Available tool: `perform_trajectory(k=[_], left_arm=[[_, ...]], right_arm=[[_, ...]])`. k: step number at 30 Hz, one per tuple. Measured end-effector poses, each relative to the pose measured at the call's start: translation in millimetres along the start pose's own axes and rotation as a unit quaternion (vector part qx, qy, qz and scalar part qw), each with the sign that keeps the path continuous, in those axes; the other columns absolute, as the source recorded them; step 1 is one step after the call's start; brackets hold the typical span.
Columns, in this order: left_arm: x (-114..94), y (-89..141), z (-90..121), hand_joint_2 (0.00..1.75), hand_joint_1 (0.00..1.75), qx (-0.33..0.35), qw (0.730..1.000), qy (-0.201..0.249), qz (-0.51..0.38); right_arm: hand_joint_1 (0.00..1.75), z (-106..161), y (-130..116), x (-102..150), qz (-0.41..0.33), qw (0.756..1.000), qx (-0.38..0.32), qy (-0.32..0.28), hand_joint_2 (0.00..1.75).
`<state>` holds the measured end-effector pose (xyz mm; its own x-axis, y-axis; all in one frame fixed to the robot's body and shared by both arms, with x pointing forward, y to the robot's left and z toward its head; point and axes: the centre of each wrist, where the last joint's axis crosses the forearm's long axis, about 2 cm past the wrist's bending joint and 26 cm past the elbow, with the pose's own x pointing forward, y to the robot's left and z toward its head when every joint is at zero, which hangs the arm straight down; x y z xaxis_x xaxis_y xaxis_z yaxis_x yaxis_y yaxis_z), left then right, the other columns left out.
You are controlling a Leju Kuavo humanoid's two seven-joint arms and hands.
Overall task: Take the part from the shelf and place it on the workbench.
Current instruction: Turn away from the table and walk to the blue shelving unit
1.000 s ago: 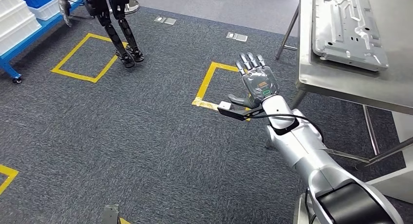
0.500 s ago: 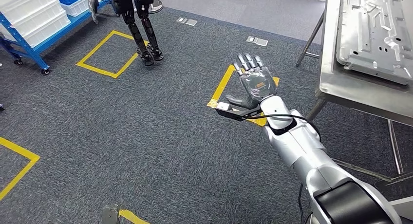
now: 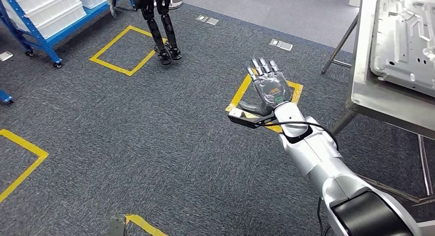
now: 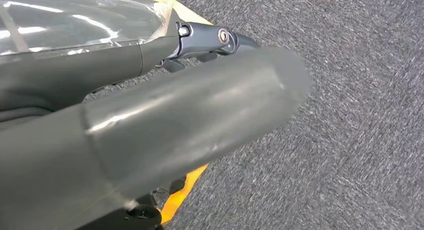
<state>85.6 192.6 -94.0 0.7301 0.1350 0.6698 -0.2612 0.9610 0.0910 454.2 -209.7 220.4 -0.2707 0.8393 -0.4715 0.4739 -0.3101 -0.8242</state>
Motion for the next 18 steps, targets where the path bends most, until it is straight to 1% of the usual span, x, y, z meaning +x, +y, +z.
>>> perform_trajectory(k=[9, 18], left_arm=[[1.8, -0.2, -1.1, 0.00, 0.00, 0.001, 1.000, -0.002, 0.001], [0.9, 0.6, -0.8, 0.00, 0.00, 0.001, 1.000, -0.001, 0.000]], right_arm=[[0.00, 2.7, 4.0, -2.0, 0.002, 1.000, 0.007, -0.001, 0.00], [0.00, -2.1, -0.5, -3.0, 0.003, 1.000, 0.002, -0.004, 0.00]])
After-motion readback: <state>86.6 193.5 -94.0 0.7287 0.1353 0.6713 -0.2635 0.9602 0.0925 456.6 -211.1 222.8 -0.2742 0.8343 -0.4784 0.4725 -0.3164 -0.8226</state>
